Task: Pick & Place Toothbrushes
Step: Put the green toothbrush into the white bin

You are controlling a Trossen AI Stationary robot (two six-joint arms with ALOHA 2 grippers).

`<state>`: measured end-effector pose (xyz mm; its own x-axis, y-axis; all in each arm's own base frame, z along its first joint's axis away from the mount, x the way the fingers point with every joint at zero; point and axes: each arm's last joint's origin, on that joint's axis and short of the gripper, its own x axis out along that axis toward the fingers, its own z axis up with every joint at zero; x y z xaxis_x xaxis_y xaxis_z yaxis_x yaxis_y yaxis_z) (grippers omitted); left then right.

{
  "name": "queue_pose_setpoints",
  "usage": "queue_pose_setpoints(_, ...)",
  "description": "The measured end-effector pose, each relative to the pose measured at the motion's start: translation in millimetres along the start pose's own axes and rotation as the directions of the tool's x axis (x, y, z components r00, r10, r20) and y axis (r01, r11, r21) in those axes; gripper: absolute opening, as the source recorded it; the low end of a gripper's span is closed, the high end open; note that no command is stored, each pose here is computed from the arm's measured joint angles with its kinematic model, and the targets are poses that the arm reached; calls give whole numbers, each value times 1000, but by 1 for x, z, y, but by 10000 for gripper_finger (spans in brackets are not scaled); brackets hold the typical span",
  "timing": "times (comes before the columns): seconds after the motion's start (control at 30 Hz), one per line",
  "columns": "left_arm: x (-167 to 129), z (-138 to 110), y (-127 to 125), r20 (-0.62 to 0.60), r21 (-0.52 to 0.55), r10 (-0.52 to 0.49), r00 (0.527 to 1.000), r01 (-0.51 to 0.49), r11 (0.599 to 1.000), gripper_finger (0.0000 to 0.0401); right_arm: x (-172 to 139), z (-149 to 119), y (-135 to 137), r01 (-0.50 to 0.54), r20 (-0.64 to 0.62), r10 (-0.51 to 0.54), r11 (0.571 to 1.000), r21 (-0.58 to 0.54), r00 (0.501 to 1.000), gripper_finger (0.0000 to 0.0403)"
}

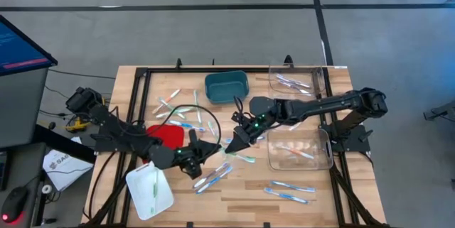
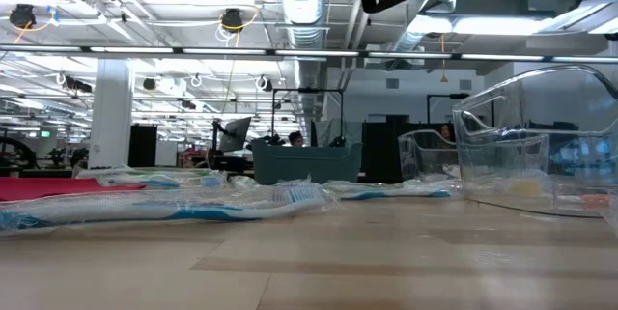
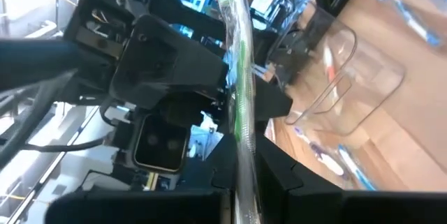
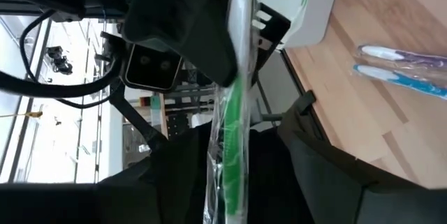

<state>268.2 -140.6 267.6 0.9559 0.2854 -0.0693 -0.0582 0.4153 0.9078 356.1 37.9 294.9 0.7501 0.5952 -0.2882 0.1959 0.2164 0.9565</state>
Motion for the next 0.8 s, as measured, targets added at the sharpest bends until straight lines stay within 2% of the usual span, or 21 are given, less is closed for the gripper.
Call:
queue_pose_setpoints(0.2, 1, -2, 0, -7, -6, 2, 1000, -2, 1000, 15, 0, 0, 0, 3, 0, -3, 1000, -9, 1000, 186)
queue_pose_setpoints(0.67, 1, -2, -1, 13, -32, -16, 1000, 17, 999, 17, 0, 0, -1, 14, -2, -15, 995, -95, 1000, 19)
queue_pose_setpoints(0.8, 1, -2, -1, -5, -68, -7, 1000, 7, 998, 40, 0, 0, -2, 27, 22, -24, 992, -126, 999, 20)
